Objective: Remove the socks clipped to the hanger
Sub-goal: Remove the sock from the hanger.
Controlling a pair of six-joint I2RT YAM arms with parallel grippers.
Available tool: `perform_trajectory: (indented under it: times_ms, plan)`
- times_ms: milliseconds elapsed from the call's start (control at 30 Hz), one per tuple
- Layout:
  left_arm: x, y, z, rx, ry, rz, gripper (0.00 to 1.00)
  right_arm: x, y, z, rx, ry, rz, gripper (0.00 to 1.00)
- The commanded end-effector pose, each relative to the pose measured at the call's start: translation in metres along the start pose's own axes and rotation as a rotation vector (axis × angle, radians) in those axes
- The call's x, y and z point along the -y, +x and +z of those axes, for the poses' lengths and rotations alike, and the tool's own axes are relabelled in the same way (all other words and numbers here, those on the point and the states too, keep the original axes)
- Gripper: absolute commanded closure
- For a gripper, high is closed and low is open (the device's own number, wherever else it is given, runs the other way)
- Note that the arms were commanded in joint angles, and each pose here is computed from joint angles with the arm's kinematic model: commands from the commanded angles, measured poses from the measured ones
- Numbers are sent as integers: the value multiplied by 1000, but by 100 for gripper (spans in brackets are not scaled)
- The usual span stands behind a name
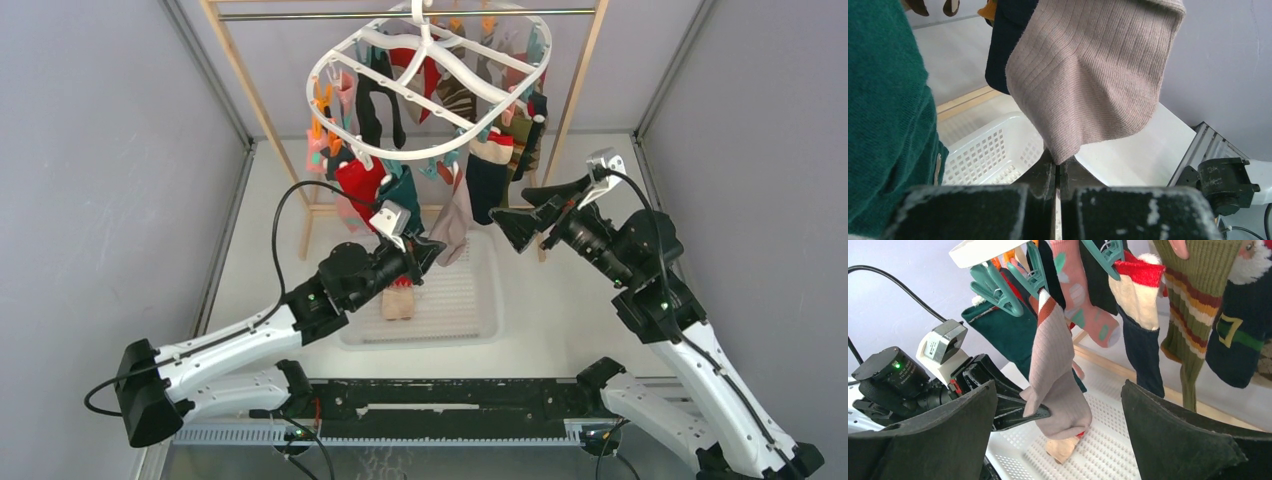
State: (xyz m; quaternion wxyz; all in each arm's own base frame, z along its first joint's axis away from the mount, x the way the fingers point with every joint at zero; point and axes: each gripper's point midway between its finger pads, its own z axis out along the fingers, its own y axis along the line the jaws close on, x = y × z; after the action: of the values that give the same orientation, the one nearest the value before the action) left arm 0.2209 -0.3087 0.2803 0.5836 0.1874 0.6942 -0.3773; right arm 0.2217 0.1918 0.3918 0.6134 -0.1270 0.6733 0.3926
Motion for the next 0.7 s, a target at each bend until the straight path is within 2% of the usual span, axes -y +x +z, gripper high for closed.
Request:
perform_trajectory:
  times_ms: [0,267,500,667]
  plan:
    - [9,-32,-7,71,36,-16,100,-16,-37,8,112,-74,-72,0]
    - [12,-31,-13,57,59,-30,100,-10,-33,31,104,-86,-118,0]
    - [12,-41,-24,66,60,-22,100,-23,-47,45,159,-172,-124,0]
    - [11,-42,-29,73,61,-27,100,-40,-52,48,150,-261,-127,7]
